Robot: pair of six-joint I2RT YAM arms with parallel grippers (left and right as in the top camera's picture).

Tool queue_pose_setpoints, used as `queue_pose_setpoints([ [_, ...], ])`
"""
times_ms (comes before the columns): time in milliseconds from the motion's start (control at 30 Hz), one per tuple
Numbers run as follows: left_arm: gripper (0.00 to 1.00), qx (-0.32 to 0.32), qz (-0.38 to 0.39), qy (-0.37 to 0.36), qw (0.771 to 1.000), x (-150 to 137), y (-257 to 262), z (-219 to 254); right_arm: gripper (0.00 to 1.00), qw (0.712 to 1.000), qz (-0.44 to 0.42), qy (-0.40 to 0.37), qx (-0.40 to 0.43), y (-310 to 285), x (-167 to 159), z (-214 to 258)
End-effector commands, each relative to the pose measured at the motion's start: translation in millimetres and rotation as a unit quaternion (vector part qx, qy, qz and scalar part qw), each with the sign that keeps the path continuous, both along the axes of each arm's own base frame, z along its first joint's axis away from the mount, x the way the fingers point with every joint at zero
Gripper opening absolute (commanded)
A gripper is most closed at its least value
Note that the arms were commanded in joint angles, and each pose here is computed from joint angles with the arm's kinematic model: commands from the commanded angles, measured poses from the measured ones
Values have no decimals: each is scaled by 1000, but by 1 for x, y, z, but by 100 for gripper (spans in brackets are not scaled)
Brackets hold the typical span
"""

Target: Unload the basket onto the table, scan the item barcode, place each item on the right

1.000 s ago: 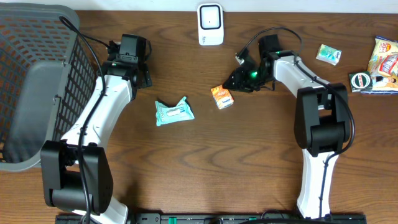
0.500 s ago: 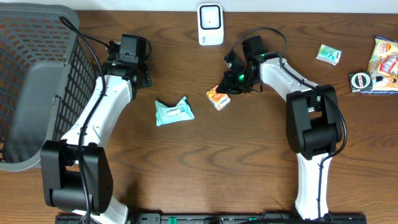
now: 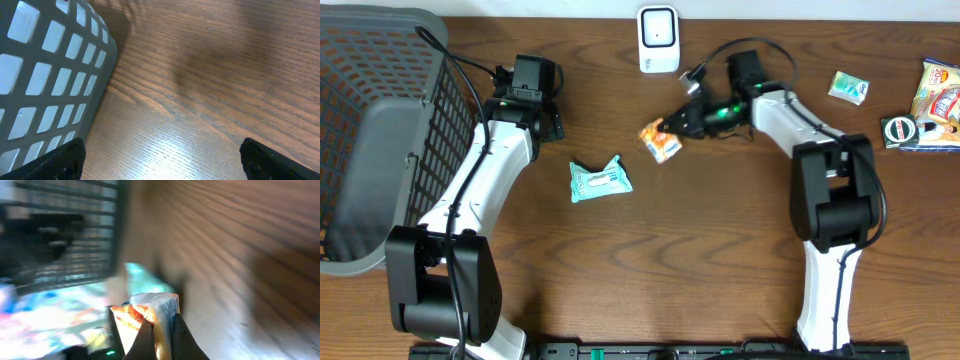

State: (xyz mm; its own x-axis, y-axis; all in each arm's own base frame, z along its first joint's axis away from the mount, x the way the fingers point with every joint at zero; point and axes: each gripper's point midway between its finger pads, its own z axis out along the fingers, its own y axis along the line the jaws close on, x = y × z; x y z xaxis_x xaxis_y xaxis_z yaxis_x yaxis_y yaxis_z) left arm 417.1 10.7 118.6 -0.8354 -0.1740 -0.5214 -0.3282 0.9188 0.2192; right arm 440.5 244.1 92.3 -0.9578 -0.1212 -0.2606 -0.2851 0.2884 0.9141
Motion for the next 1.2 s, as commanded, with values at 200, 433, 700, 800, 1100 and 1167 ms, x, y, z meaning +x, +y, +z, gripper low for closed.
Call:
queue_pose_setpoints([
  [200,98,6,1,-7,1000,2,2,6,1,988,24,-4,154,-34,4,55],
  [433,98,6,1,-7,1000,2,2,6,1,988,1,-14,154,-55,17,56],
  [700,98,6,1,-7,1000,2,2,6,1,988,-32,-12,154,-84,34,60],
  [800,98,6,1,-6,1000,2,2,6,1,987,-36,-20,153,-89,36,61],
  [1100,98,6,1,-7,1000,2,2,6,1,987,-36,-24,153,-90,37,61],
  [1167,98,6,1,-7,1000,2,2,6,1,988,-39,-26,149,-90,38,59],
])
